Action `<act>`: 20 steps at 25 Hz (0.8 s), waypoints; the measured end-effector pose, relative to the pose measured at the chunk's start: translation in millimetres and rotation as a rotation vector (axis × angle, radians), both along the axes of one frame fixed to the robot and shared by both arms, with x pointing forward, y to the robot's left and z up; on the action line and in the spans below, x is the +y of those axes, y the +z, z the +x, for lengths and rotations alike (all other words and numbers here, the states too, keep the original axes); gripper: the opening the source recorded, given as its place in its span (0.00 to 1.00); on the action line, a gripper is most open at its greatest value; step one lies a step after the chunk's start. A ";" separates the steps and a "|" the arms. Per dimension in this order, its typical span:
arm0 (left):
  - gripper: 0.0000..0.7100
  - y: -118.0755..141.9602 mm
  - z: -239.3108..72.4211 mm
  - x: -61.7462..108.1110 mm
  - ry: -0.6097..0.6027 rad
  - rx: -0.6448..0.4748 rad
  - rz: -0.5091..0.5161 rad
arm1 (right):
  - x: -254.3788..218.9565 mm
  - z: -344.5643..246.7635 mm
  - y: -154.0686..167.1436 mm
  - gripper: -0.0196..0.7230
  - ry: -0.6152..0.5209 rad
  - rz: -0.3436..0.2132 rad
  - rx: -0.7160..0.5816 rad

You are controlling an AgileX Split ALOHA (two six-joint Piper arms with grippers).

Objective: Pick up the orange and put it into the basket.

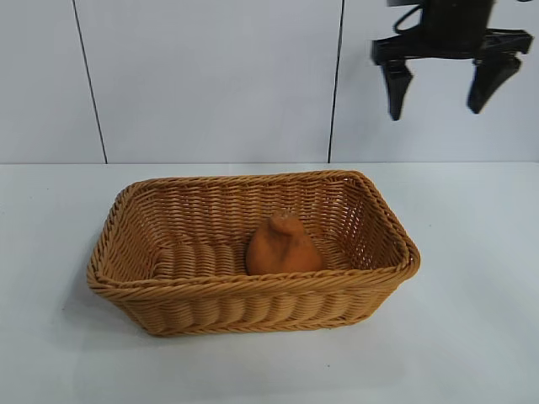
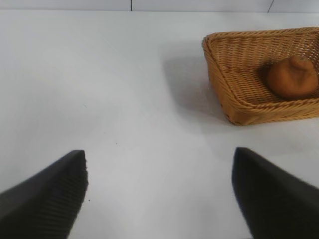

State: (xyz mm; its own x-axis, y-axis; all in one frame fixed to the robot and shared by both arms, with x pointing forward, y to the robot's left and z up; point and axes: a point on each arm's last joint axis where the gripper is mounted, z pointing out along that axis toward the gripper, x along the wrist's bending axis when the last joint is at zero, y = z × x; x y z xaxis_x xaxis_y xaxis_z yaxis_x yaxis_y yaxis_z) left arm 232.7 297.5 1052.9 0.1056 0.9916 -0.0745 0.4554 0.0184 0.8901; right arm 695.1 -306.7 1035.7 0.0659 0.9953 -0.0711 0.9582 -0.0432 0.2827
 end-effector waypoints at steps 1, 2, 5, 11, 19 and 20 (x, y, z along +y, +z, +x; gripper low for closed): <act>0.80 0.0 0.0 0.0 0.000 0.000 0.000 | -1.9 -0.2 -0.1 0.92 -0.002 0.010 0.002; 0.80 0.0 0.0 0.0 0.000 0.000 0.000 | -2.0 -0.3 -0.2 0.92 -0.001 0.019 0.003; 0.80 0.0 0.0 0.0 0.000 0.000 0.000 | -1.1 -8.3 0.6 0.92 0.004 0.032 0.019; 0.80 -0.1 0.0 0.0 0.000 0.001 0.000 | 1.7 -69.8 4.3 0.92 0.025 0.053 0.120; 0.80 -0.1 0.0 0.0 0.000 0.001 0.000 | 10.5 -204.9 20.2 0.92 0.050 0.132 0.165; 0.80 -0.1 0.0 0.0 0.000 0.001 0.000 | 10.7 -219.7 19.1 0.92 0.050 0.132 0.167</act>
